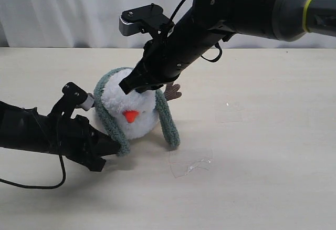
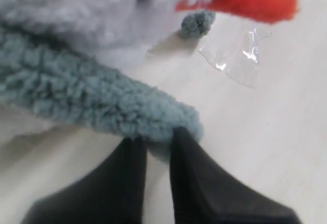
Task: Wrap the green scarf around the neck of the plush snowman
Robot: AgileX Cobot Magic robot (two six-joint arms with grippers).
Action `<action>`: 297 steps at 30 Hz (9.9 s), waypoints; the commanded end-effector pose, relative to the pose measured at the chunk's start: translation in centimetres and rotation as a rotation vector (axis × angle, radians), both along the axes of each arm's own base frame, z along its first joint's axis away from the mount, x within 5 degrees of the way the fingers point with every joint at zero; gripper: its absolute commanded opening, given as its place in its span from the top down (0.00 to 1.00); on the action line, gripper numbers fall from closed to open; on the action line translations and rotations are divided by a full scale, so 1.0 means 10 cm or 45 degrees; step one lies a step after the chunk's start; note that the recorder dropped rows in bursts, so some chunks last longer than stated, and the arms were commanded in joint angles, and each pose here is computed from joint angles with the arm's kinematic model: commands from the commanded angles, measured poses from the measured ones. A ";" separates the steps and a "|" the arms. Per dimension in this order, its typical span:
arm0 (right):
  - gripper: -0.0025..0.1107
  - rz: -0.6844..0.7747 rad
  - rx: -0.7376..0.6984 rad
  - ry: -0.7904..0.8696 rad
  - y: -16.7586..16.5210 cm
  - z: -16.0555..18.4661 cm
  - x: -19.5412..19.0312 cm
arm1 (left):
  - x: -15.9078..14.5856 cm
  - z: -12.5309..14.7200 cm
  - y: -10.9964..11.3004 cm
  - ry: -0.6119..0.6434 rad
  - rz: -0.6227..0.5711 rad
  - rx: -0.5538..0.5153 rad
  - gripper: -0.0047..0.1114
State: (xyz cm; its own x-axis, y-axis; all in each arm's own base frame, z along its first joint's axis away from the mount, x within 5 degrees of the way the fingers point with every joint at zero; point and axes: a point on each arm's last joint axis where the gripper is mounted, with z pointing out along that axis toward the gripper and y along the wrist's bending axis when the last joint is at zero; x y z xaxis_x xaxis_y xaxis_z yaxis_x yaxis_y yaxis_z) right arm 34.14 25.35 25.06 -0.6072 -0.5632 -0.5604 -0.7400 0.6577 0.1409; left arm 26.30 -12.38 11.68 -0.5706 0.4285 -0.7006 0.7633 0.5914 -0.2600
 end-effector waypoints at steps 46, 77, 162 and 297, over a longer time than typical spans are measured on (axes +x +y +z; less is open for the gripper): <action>0.89 -0.004 -0.006 0.025 0.01 -0.04 0.00 | 0.05 -0.26 -0.20 0.187 -0.121 -0.289 0.96; 0.38 -0.216 -0.204 0.084 -0.46 0.38 -0.14 | 0.06 -0.29 -0.17 0.183 -0.095 -0.232 0.96; 0.49 -0.119 0.501 0.655 -0.24 -1.17 -0.22 | 0.08 -0.24 -0.21 0.177 -0.119 -0.293 0.54; 0.35 -0.004 -0.097 0.130 -0.41 -0.81 -0.08 | -0.58 1.41 0.79 -0.617 0.930 0.174 0.96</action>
